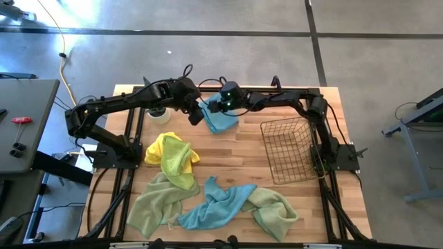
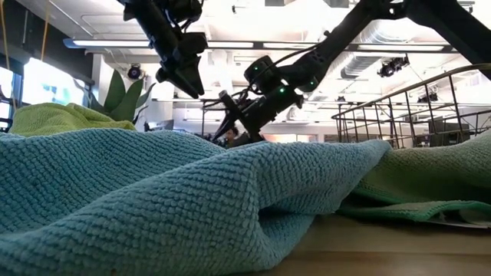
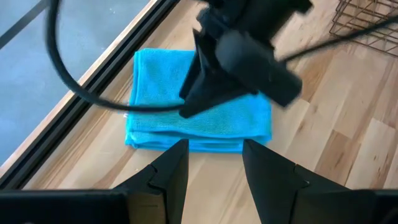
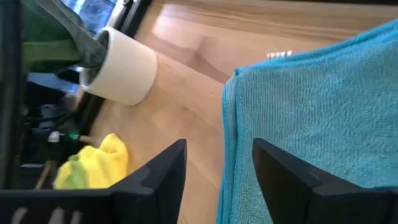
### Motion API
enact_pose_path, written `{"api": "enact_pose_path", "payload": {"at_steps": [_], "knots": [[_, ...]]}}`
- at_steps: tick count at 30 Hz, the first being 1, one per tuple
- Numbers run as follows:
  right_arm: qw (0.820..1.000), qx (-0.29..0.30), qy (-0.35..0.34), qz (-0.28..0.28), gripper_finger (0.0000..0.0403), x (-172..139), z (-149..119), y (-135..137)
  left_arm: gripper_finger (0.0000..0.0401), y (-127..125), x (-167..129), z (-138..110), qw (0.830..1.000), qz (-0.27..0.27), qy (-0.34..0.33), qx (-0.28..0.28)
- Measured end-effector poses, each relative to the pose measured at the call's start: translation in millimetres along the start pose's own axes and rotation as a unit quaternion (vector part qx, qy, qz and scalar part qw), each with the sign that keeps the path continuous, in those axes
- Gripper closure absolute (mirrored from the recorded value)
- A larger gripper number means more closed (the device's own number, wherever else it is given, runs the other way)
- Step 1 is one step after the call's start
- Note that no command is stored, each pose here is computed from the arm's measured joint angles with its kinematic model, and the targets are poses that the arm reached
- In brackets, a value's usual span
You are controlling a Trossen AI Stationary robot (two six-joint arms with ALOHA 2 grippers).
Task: Fold microfiber towels
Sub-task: Fold the top blue microfiber cloth, then put the top blue microfiber cloth into the wire basket
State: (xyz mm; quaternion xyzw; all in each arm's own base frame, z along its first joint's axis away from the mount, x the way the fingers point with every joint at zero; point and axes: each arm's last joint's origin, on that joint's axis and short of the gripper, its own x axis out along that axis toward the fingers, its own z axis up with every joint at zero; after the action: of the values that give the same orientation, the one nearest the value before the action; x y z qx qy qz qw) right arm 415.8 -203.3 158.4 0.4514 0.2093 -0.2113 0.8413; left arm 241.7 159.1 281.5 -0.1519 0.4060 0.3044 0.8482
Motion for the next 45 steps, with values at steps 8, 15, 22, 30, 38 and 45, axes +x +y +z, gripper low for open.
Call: {"api": "enact_pose_path", "payload": {"at_steps": [8, 15, 22, 30, 38, 45], "knots": [[0.999, -0.006, 0.052, 0.006, 0.0215, -15, 16, -20, 0.0261, 0, 10, 1, 1.000, 0.008, 0.005, 0.002], [0.994, -0.041, 0.079, -0.063, 0.0215, -49, 32, -33, 0.0261, -3, 36, -1, 0.999, -0.013, 0.033, 0.008], [0.986, -0.068, 0.089, -0.124, 0.0215, -77, 41, -38, 0.0261, -6, 84, -5, 0.998, -0.010, 0.060, 0.007], [0.984, -0.057, 0.129, -0.111, 0.0197, -63, 30, -46, 0.0261, -9, 148, -18, 0.997, -0.007, 0.076, -0.003], [0.978, -0.046, 0.152, -0.133, 0.0192, -48, 20, -62, 0.0261, -16, 169, -33, 0.993, -0.013, 0.116, -0.015], [0.978, -0.044, 0.163, -0.125, 0.0194, -36, 14, -70, 0.0261, -30, 168, -36, 0.992, -0.026, 0.121, 0.010]]}}
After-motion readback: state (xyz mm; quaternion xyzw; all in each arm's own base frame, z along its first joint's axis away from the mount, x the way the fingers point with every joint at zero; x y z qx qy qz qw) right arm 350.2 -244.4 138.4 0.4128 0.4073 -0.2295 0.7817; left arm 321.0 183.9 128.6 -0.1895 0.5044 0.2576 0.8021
